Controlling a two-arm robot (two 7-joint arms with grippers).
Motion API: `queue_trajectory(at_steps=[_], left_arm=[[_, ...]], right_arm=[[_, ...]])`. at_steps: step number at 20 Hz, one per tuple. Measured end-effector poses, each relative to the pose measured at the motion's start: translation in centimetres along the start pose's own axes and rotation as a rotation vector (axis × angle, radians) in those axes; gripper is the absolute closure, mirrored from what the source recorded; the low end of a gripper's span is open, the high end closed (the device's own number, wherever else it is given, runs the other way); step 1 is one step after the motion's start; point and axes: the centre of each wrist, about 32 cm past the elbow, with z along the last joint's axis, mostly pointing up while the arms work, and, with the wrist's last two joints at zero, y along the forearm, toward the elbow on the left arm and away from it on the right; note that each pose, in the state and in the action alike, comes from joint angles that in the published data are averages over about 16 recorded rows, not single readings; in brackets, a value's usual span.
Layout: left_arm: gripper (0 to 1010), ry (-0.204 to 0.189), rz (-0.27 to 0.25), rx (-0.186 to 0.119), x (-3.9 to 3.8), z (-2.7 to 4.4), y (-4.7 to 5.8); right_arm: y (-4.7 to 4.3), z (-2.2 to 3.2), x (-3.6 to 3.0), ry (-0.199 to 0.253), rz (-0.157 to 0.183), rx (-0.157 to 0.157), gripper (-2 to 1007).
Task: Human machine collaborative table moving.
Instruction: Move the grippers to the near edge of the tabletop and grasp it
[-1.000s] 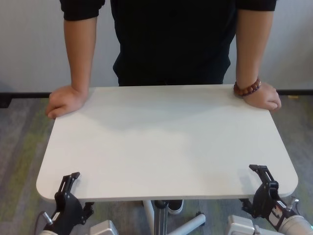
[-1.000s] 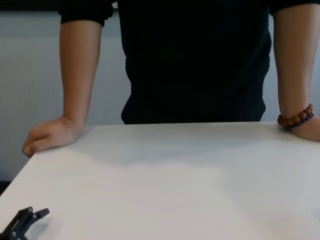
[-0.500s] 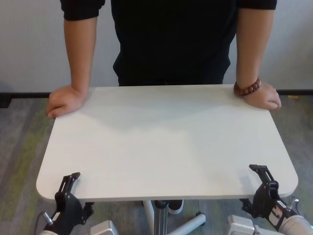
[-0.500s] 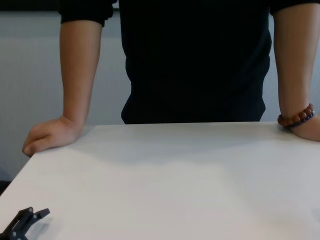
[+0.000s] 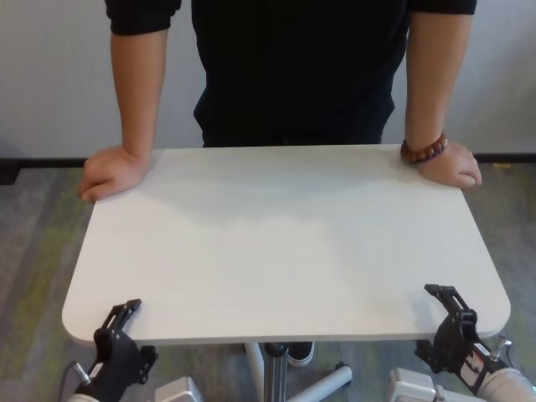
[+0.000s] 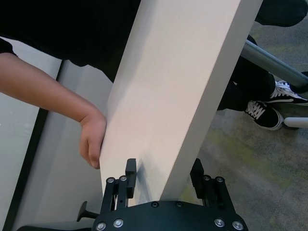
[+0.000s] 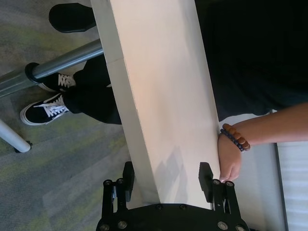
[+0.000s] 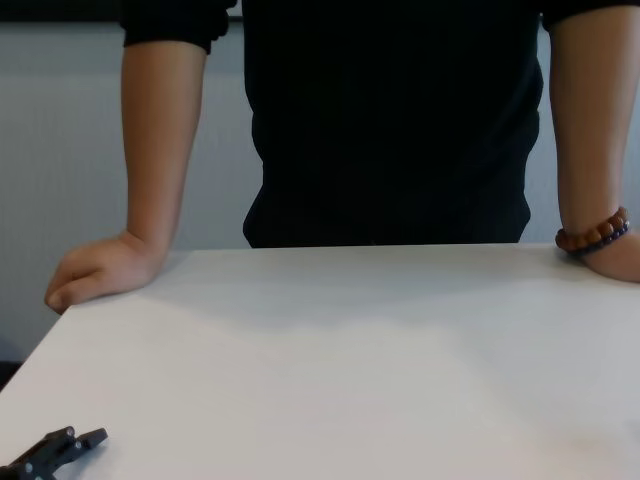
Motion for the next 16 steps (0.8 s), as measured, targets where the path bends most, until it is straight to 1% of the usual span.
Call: queue_trajectory(at_steps=[5, 10, 16], left_arm=[[336, 0.000, 0.000, 0.000, 0.00, 0.00, 0.00], [403, 0.000, 0.001, 0.000, 0.01, 0.00, 0.00], [448, 0.000, 0.001, 0.000, 0.01, 0.00, 0.00]], right_arm=[[0.00, 0.00, 0.00, 0.000, 0.000, 0.000, 318], [0.00, 0.00, -0.02, 0.000, 0.001, 0.000, 478], [0.00, -0.01, -0.03, -0.001, 0.001, -0.001, 599]])
